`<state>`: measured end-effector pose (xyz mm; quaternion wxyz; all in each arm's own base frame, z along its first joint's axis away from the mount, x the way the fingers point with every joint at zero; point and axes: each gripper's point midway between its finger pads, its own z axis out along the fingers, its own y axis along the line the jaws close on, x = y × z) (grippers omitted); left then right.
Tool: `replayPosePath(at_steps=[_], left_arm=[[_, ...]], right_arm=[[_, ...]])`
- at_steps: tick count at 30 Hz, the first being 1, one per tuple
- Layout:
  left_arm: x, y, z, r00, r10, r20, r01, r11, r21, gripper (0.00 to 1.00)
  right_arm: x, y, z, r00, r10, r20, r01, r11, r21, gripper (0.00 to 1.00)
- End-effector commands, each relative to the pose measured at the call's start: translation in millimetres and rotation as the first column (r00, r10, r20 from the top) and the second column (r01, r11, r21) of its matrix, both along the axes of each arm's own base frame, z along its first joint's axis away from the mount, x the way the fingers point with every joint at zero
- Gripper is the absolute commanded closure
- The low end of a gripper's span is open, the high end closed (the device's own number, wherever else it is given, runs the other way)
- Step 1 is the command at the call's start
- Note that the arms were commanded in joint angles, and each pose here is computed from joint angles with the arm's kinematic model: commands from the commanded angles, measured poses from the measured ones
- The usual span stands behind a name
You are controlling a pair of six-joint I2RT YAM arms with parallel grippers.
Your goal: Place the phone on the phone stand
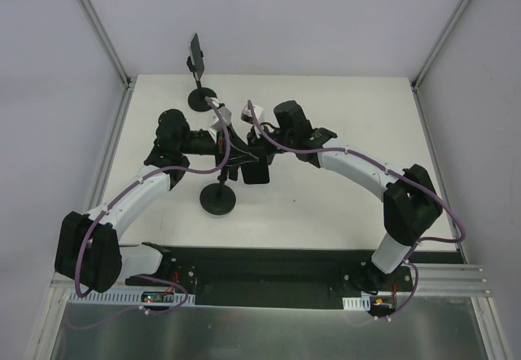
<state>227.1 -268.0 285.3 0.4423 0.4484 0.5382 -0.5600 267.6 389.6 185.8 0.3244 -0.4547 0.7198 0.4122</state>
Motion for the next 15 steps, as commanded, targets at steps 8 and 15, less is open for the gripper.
replayPosePath(at_steps=[8,15], left_arm=[[5.0,-0.1,16.7,0.991,-0.003,0.132,-0.001,1.000,0.024,1.00],[10.6,-1.5,10.2,0.993,-0.001,0.118,-0.005,0.999,0.049,1.00]], right_arm=[[-1.7,-2.8,75.1,0.986,0.102,0.133,-0.127,0.971,0.202,0.99],[-0.4,-6.0,75.2,0.986,0.106,0.126,-0.131,0.970,0.205,0.99]])
